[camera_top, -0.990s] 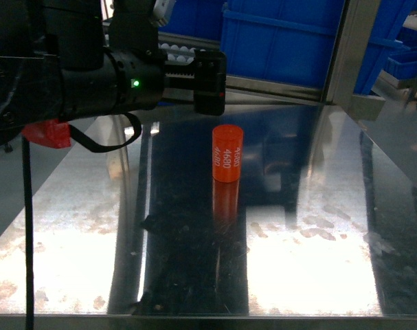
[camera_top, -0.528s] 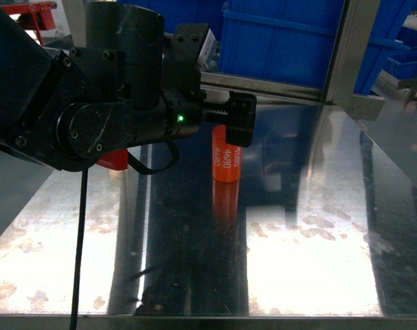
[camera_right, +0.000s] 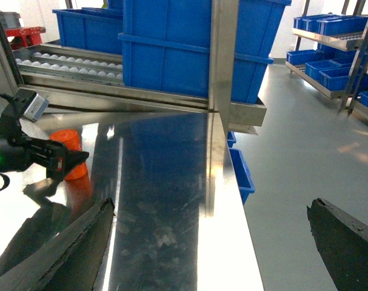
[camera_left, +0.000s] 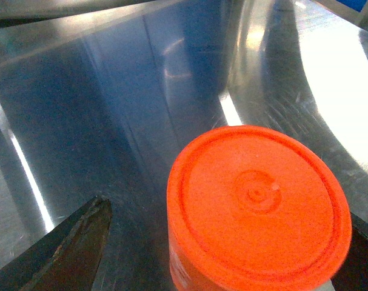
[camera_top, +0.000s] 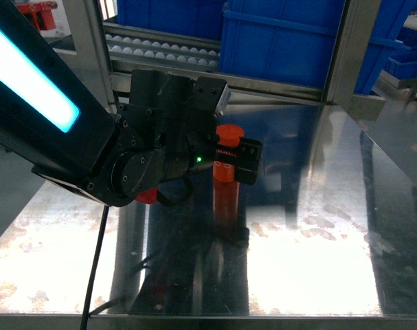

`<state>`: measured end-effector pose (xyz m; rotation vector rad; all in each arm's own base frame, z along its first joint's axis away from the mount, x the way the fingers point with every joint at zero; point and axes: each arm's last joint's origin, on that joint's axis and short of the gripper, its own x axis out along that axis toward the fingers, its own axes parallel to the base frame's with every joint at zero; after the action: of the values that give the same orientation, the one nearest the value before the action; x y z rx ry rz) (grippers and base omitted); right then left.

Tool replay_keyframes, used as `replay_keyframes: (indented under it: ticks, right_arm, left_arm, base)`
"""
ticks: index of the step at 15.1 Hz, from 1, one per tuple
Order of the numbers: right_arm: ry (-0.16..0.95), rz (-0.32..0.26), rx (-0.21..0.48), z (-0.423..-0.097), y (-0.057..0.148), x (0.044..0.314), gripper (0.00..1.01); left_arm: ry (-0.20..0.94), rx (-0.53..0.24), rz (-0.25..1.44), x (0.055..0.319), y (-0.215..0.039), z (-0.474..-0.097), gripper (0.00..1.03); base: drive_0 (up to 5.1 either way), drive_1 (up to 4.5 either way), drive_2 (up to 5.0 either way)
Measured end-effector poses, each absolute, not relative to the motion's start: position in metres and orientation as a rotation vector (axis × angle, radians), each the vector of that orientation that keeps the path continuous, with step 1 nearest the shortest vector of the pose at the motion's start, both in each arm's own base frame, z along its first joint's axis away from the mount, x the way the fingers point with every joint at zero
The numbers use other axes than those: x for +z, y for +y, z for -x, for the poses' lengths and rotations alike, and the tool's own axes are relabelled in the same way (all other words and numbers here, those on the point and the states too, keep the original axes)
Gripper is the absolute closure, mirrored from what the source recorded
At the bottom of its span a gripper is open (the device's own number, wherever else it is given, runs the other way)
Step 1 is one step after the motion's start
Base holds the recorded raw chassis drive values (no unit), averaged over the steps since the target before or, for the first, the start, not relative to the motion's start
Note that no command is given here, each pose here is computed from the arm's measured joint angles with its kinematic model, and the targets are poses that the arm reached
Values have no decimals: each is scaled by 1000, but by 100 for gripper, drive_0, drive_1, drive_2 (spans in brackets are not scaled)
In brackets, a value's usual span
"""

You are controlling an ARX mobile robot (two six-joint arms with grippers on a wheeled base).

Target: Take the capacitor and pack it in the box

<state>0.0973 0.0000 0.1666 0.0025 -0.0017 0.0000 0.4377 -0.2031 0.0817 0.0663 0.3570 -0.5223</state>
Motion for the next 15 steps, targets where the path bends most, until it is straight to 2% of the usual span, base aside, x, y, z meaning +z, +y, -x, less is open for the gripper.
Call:
replay_keyframes:
  ticks: [2,6,7,9,10,11,12,14,15]
  right_arm:
    - [-2,-2,0,-97,0,167,3]
    - [-2,-3,0,-97,0,167,3]
    - [-2,-3,0,-97,0,167,3]
    - [-2,-3,0,-97,0,167,3]
    - [-2,-3,0,-97,0,167,3]
    - [-2,-2,0,-97,0,167,3]
    - [-2,-2,0,-97,0,167,3]
    - [-2,-2,0,-97,0,167,3]
    - [-2,-2,0,-97,0,167,3]
  left_arm:
    - [351,-513,-71,76,-206,-441,6]
    - [372,-509,-78,67,-209,-441,47]
    - [374,-508,-78,67,-209,-441,55]
    - [367,-497,-79,67,-209,-440,57]
    - [361,-468,-76,69,-206,-440,57]
    - [339,-407,-57,80,-197,-436,58]
    - [225,-294,-32,126,-171,-432,58]
    - [94,-179,-10,175,-138,-418,58]
    - [63,-130,-17,188,-125,-408,58]
  base:
    - [0,0,0]
    - [0,0,0]
    - [0,0,0]
    - [0,0,0]
    - [0,0,0]
    - [0,0,0]
    - [0,0,0]
    - [0,0,0]
    - [0,0,0]
